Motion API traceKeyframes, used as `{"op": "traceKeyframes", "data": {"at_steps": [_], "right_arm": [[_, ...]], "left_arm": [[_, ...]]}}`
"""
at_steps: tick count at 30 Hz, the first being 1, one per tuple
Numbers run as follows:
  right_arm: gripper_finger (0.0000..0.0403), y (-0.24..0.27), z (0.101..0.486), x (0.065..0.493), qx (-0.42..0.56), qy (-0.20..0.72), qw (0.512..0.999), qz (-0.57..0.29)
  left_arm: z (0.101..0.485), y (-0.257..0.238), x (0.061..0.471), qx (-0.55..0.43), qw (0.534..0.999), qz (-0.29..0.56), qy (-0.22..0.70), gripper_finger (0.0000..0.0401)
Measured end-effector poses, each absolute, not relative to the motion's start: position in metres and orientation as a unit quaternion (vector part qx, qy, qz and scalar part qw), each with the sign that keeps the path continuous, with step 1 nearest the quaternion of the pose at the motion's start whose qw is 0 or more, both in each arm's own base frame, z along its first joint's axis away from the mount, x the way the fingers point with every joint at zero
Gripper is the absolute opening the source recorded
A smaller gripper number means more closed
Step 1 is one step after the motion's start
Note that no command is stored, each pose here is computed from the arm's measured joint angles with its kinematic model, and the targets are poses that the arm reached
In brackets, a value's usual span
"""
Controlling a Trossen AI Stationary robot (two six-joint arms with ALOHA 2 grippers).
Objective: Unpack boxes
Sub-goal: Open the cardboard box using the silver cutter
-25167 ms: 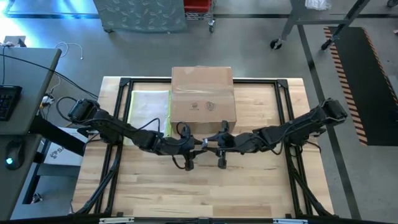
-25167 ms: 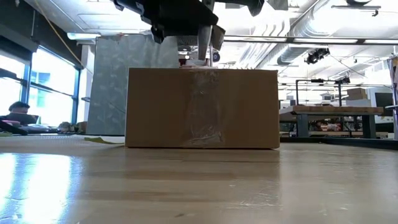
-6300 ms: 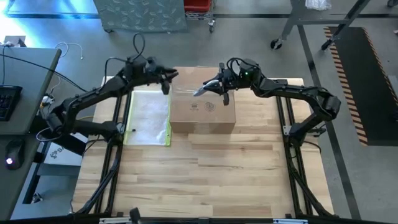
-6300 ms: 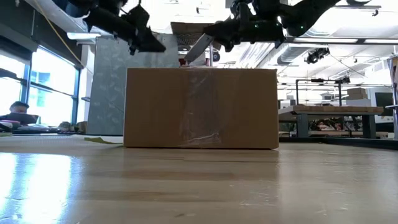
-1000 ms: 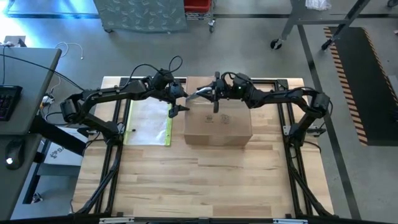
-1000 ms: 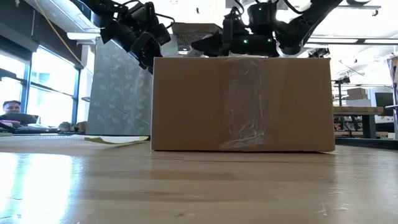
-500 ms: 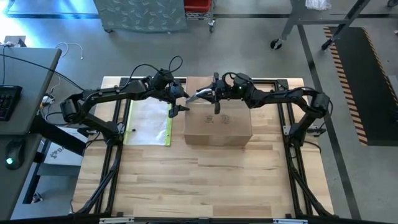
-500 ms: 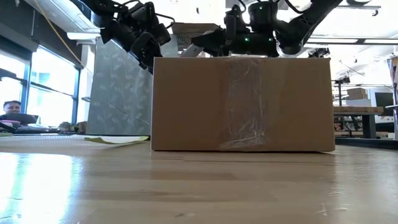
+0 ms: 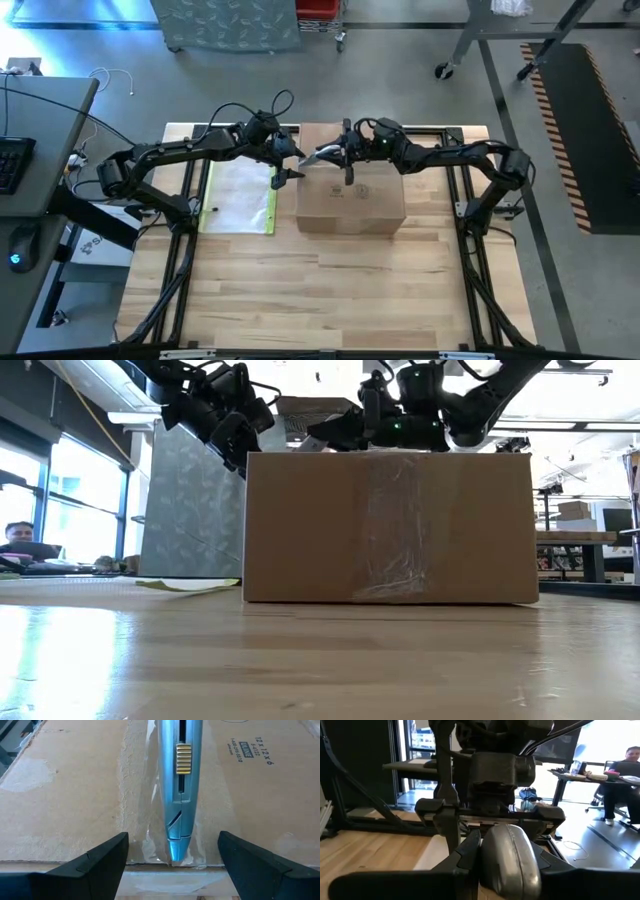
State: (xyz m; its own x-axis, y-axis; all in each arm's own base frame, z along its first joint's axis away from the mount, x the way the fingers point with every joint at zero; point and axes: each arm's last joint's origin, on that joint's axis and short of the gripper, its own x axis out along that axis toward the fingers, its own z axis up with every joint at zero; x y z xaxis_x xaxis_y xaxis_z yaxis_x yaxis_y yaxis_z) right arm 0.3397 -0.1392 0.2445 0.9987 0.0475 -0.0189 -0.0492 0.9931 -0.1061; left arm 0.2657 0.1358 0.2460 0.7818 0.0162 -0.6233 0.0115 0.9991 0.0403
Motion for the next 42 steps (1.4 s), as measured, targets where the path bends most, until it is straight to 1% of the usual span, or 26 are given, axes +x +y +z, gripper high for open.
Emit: {"op": "traceKeyframes", "data": {"at_steps": [5, 14, 26, 29, 31, 35, 42], "right_arm": [[0.0061, -0.139, 0.241, 0.339, -0.072, 0.036, 0.997, 0.018], [0.0061, -0.142, 0.245, 0.328, -0.071, 0.081, 0.994, 0.015], [0.0060, -0.144, 0.272, 0.329, -0.098, 0.196, 0.976, 0.012], [0.0060, -0.145, 0.279, 0.330, -0.097, 0.207, 0.974, 0.005], [0.0060, -0.147, 0.284, 0.330, -0.109, 0.210, 0.971, -0.020], [0.0059, -0.147, 0.284, 0.330, -0.108, 0.213, 0.971, -0.021], [0.0059, -0.149, 0.288, 0.329, -0.111, 0.197, 0.974, -0.024]], "left_arm": [[0.246, 0.136, 0.266, 0.021, 0.944, 0.001, 0.331, 0.0293], [0.245, 0.135, 0.265, 0.018, 0.941, -0.002, 0.338, 0.0293], [0.245, 0.135, 0.264, 0.018, 0.941, -0.003, 0.339, 0.0293], [0.245, 0.135, 0.264, 0.019, 0.941, -0.003, 0.338, 0.0293], [0.245, 0.135, 0.265, 0.020, 0.942, -0.003, 0.335, 0.0293], [0.254, 0.133, 0.262, 0.026, 0.944, 0.008, 0.330, 0.0293], [0.284, 0.126, 0.265, 0.061, 0.943, 0.076, 0.318, 0.0292]]}}
